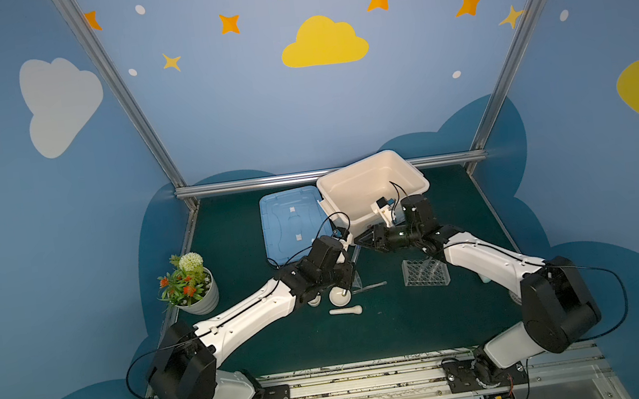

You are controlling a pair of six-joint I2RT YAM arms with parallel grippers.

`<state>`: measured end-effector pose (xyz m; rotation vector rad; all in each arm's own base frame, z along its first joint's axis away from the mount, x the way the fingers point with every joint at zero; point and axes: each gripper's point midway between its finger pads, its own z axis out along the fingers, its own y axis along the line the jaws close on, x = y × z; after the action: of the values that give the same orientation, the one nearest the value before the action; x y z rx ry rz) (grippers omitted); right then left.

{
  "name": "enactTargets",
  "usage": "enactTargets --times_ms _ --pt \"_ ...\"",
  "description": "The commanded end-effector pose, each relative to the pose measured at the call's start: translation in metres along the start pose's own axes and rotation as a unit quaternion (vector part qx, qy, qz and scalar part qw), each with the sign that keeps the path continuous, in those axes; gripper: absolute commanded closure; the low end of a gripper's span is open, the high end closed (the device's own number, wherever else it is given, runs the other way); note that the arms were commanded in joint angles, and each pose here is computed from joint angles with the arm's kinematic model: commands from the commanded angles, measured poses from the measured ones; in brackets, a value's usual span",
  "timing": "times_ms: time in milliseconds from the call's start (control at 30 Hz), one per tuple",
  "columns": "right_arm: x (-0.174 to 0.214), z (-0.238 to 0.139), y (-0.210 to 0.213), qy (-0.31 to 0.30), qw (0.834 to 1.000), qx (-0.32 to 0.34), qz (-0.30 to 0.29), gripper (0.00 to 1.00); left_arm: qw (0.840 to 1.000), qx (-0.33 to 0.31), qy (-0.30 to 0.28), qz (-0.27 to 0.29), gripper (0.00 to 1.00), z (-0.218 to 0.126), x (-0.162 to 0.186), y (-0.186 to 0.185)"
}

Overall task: Organize the chemistry lab equipment
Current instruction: 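Grasp the tube's blue cap with the right gripper above the left gripper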

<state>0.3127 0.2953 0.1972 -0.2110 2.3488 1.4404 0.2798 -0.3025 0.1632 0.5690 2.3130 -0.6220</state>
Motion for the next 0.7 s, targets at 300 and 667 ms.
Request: enactTargets --times_ms 300,667 --pt "0.0044 -0.0007 0.0006 0.008 1.000 -0.008 -0.007 0.69 1.000 0.014 -0.018 0.007 0.90 0.0003 -0.0170 -0.0091" --pt "0.0039 -0.0042 0.0003 0.000 1.000 -0.004 -0.014 0.85 1.000 0.014 -0.010 0.011 0.90 0.0020 -0.0114 -0.0083"
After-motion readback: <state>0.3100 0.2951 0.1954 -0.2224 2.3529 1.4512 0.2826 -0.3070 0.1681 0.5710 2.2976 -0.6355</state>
